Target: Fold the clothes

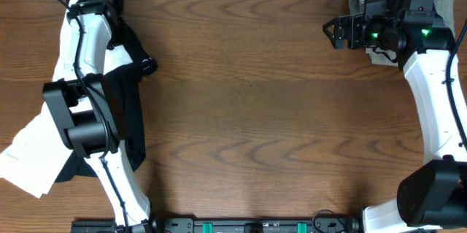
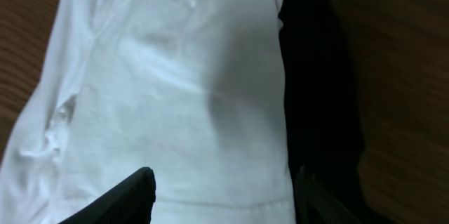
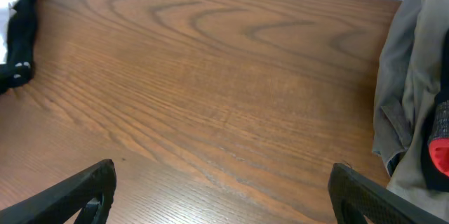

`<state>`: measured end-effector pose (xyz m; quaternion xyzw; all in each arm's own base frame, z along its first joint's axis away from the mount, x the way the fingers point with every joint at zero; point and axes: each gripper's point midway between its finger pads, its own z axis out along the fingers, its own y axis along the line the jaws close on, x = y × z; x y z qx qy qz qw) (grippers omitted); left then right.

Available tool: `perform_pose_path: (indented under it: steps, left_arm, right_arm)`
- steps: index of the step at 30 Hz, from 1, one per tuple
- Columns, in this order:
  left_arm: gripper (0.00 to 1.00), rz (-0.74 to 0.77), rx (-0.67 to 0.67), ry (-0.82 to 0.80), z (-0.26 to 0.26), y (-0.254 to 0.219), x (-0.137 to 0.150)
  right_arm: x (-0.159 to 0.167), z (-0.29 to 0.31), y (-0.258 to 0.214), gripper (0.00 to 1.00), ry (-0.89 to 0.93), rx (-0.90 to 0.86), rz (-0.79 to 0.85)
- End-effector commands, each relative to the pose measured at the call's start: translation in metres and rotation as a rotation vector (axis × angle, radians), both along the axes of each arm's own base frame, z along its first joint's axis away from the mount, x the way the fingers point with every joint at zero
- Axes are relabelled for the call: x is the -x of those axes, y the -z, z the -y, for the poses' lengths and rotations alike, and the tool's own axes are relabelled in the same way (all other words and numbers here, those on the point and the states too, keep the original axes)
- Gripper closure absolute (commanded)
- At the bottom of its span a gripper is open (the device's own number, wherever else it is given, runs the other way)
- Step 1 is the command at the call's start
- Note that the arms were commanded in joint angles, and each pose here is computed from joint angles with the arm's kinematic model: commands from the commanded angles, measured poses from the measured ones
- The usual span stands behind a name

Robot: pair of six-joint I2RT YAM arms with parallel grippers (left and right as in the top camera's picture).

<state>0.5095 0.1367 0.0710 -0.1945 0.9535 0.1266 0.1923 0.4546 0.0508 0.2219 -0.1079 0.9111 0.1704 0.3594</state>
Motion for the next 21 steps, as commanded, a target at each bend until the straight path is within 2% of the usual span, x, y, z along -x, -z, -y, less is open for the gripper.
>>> perform_pose_path:
  steps: [1,8,13,15,18,21]
  left_arm:
    - [0.35,-0.014,-0.012,-0.009,-0.005,0.013,-0.003]
    - [0.35,-0.080,0.018,0.041,0.001,0.049,-0.002]
    - [0.36,-0.082,0.018,0.041,0.001,0.053,-0.003]
    - [0.44,-0.080,0.018,0.041,0.001,0.053,-0.003]
    - [0.65,-0.082,0.018,0.041,0.001,0.053,-0.003]
    - [0.75,-0.085,0.018,0.040,0.001,0.053,-0.002]
  right_arm:
    - [0.001,-0.007,0.006,0.05,-0.021,0.007,-0.003]
    - [-0.001,-0.010,0.003,0.06,-0.032,0.002,0.015]
    - [-0.003,-0.010,0.002,0.05,-0.031,0.003,0.024]
    - [-0.003,-0.010,0.001,0.05,-0.032,0.003,0.024]
    - [-0.003,-0.010,0.001,0.05,-0.031,0.003,0.025]
    - [-0.003,-0.010,0.001,0.05,-0.031,0.003,0.025]
